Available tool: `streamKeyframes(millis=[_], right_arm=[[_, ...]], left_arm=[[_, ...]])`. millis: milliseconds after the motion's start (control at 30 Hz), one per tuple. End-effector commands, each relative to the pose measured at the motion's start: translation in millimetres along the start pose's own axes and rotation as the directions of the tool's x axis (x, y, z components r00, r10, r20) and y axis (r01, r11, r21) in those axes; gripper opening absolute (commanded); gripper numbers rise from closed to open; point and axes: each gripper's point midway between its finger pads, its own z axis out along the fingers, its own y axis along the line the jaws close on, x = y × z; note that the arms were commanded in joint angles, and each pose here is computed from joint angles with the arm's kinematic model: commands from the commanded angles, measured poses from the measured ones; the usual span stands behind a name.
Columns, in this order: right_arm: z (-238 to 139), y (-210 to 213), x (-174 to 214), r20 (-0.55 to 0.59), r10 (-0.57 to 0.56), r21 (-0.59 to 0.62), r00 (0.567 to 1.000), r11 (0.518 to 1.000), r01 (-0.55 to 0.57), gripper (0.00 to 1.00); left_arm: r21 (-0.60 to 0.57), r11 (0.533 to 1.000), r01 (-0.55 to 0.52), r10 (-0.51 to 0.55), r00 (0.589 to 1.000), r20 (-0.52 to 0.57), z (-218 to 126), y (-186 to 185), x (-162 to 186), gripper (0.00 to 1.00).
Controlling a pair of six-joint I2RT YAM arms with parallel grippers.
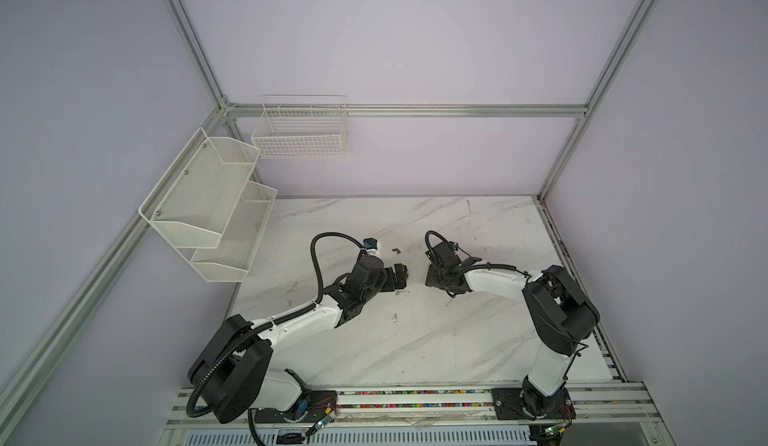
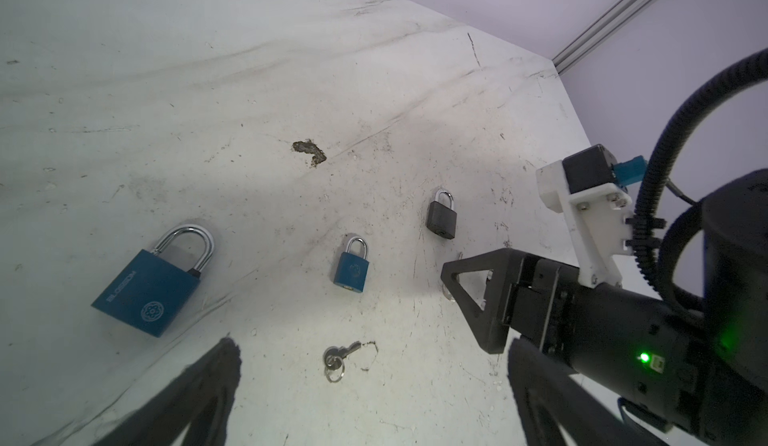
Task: Unlock with the key
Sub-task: 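Lower the right gripper onto the silver key ring and close it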
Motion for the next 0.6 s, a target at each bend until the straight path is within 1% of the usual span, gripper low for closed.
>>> streamKeyframes(millis=[0,400,567], right_arm=[[0.0,-7.1,3.1,0.000,-0.032,0.051,0.999,0.998,0.032,0.71],[-0.9,-23.4,9.0,-0.036,-0.106,0.132,0.994,0.985,0.110,0.72],[-0.5,-25.7,11.9,-0.053,-0.137,0.139,0.989,0.980,0.143,0.73]], left_arm=[[0.081,0.996,0.024,-0.031,0.996,0.087,-5.7,-34.1,-38.1,1.00],[0.111,0.993,0.038,-0.045,0.997,0.065,-4.9,-45.1,-33.4,1.00],[0.114,0.993,0.036,-0.042,0.997,0.059,-5.1,-47.0,-31.0,1.00]])
